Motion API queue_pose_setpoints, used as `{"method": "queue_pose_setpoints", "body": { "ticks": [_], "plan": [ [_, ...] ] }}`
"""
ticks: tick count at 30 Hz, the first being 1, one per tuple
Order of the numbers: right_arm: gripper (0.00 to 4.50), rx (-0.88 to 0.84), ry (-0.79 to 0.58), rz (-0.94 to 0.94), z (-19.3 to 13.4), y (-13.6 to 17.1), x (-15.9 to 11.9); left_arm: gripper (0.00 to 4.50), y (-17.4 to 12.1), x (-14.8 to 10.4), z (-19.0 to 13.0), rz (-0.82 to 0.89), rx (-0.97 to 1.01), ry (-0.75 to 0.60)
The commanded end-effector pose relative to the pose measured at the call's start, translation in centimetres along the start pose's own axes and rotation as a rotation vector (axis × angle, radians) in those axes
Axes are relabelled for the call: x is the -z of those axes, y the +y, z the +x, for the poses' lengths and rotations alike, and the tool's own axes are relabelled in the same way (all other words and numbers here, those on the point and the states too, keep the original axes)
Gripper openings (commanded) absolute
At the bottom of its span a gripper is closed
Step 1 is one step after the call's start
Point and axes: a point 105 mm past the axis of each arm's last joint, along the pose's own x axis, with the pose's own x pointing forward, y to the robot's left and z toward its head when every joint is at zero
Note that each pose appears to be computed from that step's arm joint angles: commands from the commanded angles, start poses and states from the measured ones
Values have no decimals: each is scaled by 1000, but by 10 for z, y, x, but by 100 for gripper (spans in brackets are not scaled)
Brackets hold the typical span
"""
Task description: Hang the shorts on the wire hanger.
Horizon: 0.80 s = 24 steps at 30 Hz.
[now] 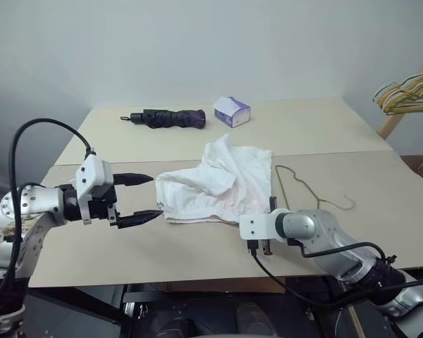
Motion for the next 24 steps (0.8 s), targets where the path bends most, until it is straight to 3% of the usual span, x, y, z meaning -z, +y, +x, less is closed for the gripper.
{"method": "queue_pose_setpoints", "body": {
  "ticks": [1,7,12,15,19,24],
  "plan": [
    [4,63,-72,-88,-24,-28,-8,450,-3,-12,1,36,6,-32],
    [4,69,-26,-279,-66,-70,29,450,-4,-12,5,37,27,-40],
    [4,21,198,-394,-82,-95,101,450,-5,-13,10,41,48,-54],
    [4,65,280,-468,-80,-111,125,450,-6,-14,12,43,55,-59],
    [130,53,371,-502,-79,-117,148,450,-7,-14,13,46,66,-62],
    [295,68,366,-489,-86,-118,147,450,-8,-14,13,46,73,-62]
  ]
}}
